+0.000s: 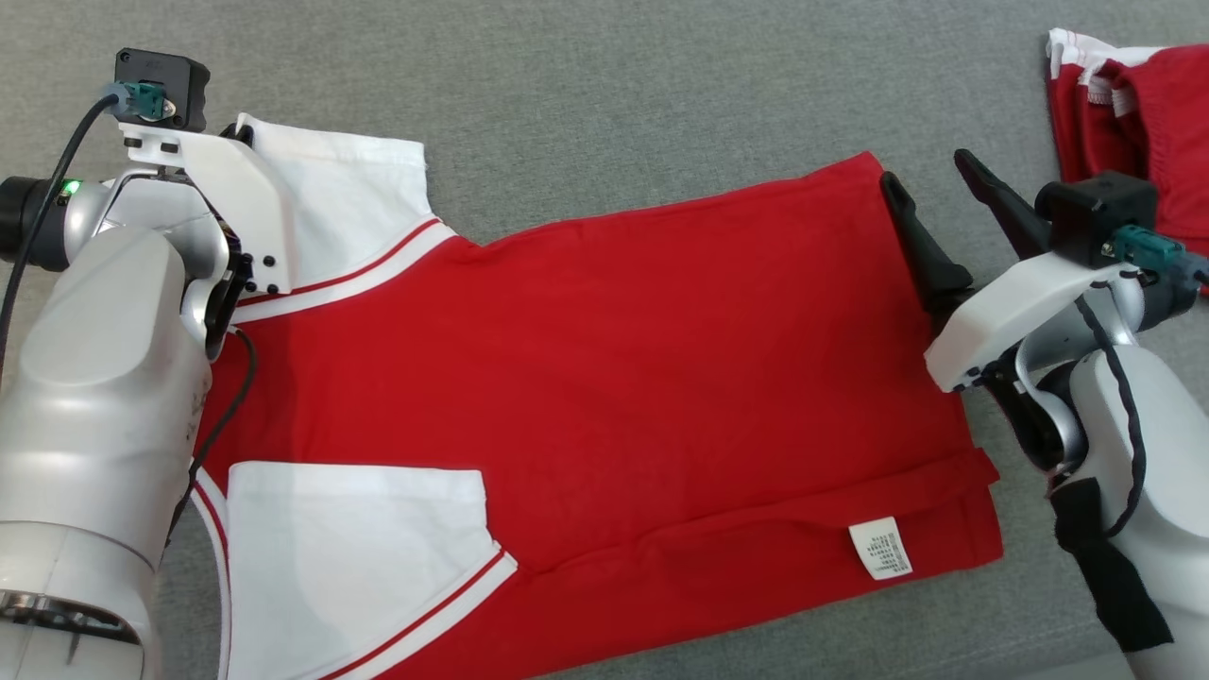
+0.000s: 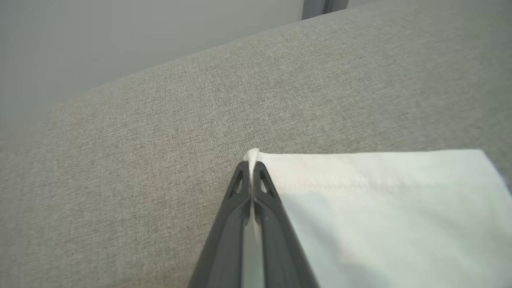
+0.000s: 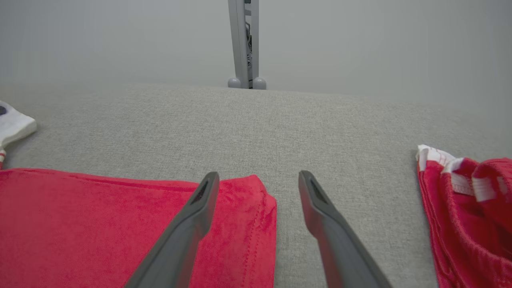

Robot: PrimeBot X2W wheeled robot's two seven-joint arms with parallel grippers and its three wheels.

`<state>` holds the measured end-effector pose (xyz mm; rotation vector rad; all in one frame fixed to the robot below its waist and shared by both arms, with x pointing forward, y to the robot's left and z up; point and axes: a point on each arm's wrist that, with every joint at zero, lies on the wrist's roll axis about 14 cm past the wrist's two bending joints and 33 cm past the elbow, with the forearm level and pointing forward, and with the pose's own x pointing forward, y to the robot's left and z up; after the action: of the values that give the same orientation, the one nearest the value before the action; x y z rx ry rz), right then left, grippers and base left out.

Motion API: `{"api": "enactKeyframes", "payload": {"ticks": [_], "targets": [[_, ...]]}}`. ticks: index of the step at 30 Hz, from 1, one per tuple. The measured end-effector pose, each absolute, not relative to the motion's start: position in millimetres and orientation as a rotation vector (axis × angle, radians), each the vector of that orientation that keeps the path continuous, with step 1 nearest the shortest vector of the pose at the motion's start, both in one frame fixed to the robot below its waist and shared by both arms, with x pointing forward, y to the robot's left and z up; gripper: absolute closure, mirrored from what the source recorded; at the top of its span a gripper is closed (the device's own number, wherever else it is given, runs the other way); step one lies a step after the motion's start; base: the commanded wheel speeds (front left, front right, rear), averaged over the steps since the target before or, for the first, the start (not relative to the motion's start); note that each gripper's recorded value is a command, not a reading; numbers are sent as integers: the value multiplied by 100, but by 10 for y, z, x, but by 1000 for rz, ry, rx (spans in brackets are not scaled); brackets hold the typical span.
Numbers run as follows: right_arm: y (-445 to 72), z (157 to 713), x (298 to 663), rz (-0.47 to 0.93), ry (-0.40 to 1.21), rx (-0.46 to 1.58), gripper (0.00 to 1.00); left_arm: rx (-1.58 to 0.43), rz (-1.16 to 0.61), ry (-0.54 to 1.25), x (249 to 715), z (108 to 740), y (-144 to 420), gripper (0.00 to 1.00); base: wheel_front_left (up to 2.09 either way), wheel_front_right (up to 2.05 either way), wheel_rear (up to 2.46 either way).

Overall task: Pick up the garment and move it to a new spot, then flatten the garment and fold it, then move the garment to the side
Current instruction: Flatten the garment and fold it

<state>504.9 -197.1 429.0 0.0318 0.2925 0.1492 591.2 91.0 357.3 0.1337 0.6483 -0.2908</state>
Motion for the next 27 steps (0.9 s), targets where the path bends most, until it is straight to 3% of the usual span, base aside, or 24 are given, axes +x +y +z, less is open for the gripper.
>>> {"api": "enactKeyframes", "payload": {"ticks": [12, 22, 24, 25, 27], "targets": [[-2005, 4029, 5218, 214, 484, -120, 0, 75, -281, 482, 5894, 4094, 1115, 100, 0, 0, 0], [-1816, 3803, 5250, 270, 590, -142, 0, 53, -270, 452, 5779, 4198, 1225, 100, 0, 0, 0], [-1815, 3772, 5267, 273, 605, -152, 5, 48, -269, 453, 5762, 4183, 1229, 100, 0, 0, 0], [-1819, 3760, 5279, 275, 616, -161, 23, 45, -268, 453, 5758, 4182, 1232, 100, 0, 0, 0], [-1811, 3745, 5296, 278, 628, -169, 35, 41, -264, 449, 5757, 4196, 1248, 100, 0, 0, 0]]}}
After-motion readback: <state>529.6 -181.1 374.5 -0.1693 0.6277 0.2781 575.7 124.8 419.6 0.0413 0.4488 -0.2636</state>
